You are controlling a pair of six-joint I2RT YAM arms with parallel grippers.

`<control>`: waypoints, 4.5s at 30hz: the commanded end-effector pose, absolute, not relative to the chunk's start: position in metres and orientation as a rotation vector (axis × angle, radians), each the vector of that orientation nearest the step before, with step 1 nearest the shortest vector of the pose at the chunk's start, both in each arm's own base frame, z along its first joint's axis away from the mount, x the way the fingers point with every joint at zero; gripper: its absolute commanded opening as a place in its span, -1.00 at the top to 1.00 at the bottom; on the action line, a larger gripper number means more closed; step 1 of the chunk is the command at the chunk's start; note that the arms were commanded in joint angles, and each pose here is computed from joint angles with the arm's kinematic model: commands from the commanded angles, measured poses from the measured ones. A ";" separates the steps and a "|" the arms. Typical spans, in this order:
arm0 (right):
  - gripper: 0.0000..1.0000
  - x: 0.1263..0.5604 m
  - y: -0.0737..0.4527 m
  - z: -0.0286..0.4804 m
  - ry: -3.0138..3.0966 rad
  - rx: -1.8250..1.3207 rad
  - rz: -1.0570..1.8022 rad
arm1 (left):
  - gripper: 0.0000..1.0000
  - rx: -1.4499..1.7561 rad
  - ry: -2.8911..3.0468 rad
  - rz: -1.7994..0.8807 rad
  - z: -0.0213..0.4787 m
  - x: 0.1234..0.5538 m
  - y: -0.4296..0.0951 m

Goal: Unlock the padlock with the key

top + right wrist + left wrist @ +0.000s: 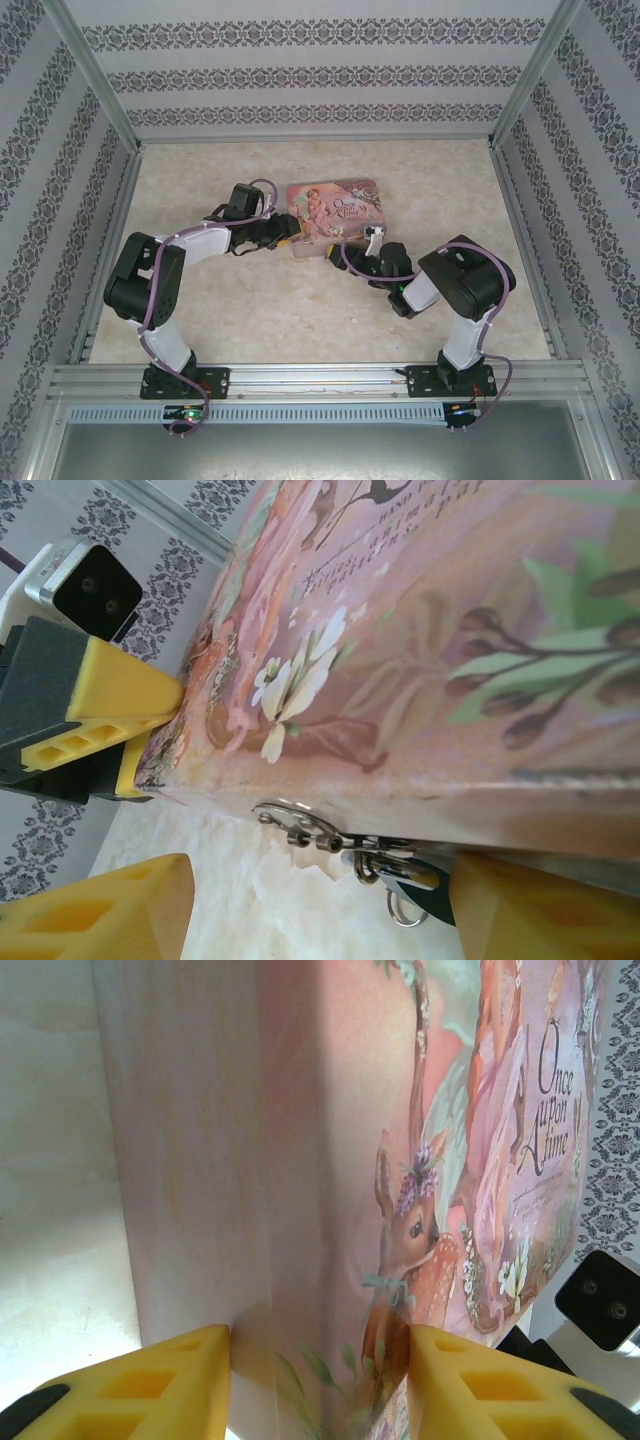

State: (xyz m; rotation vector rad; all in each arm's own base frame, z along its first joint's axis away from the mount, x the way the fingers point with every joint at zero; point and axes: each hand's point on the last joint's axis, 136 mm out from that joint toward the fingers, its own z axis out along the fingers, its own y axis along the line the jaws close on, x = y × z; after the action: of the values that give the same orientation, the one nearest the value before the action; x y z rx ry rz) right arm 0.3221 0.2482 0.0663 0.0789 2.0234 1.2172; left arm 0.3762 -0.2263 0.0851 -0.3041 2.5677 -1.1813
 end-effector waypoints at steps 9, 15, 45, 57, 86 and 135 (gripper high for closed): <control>-0.25 0.330 0.255 0.085 1.943 0.032 1.274 | 0.10 -0.305 2.641 -1.178 0.069 0.358 -0.236; -0.10 0.327 0.256 0.085 1.943 0.007 1.286 | 0.10 -0.309 2.643 -1.175 0.068 0.358 -0.236; 0.28 0.314 0.263 0.105 1.867 -0.168 1.285 | 0.13 -0.303 2.650 -1.176 0.066 0.355 -0.239; 0.66 0.314 0.258 0.089 1.910 -0.125 1.248 | 0.15 -0.308 2.650 -1.175 0.067 0.353 -0.240; 1.00 0.321 0.215 0.091 1.906 0.232 1.203 | 0.16 -0.371 2.667 -1.154 0.055 0.312 -0.240; 1.00 0.364 0.199 0.104 1.829 0.463 1.281 | 0.10 -0.404 2.665 -1.146 0.050 0.291 -0.235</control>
State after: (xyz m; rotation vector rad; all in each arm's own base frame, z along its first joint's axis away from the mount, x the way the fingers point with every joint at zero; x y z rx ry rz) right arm 0.3518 0.2006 0.0788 0.4893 1.9371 1.2608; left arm 0.3189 -0.2451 0.0837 -0.3440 2.5211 -1.2488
